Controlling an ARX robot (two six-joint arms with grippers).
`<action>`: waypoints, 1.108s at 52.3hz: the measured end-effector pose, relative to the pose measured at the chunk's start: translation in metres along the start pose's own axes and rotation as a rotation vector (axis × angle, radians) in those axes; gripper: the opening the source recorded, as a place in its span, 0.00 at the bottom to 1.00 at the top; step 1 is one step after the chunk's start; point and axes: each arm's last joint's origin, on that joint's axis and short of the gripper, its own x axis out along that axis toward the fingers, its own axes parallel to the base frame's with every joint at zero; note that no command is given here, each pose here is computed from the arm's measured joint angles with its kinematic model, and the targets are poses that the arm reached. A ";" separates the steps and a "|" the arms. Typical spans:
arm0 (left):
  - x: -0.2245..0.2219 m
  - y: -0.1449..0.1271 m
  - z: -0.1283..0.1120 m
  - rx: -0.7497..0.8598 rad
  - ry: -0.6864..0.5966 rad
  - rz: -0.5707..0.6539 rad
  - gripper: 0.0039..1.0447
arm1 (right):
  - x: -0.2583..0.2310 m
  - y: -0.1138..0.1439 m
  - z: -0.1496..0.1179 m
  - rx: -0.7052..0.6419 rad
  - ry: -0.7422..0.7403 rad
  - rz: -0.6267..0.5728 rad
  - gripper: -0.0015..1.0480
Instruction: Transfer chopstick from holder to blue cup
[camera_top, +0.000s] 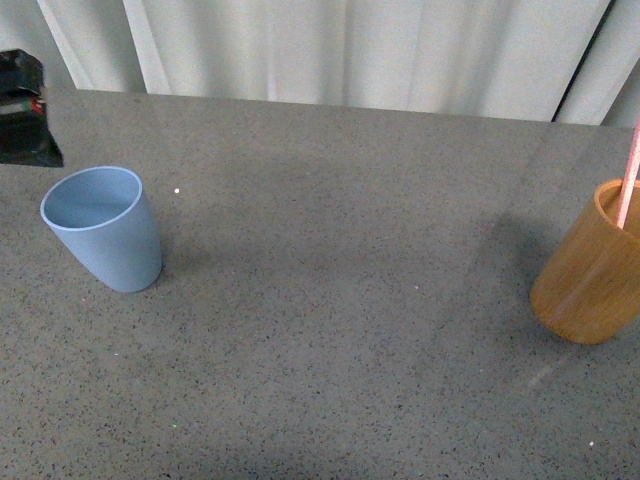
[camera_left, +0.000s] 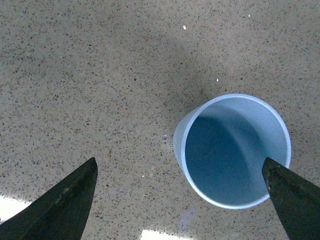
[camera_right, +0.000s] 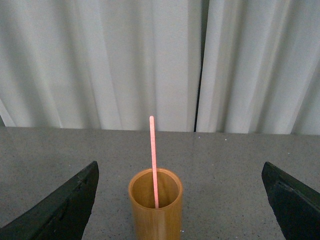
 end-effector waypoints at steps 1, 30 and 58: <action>0.003 -0.002 0.000 0.004 0.005 0.004 0.94 | 0.000 0.000 0.000 0.000 0.000 0.000 0.90; 0.050 -0.009 -0.002 0.038 0.066 0.131 0.94 | 0.000 0.000 0.000 0.000 0.000 0.000 0.90; 0.045 -0.046 -0.008 0.048 0.144 0.004 0.13 | 0.000 0.000 0.000 0.000 0.000 0.000 0.90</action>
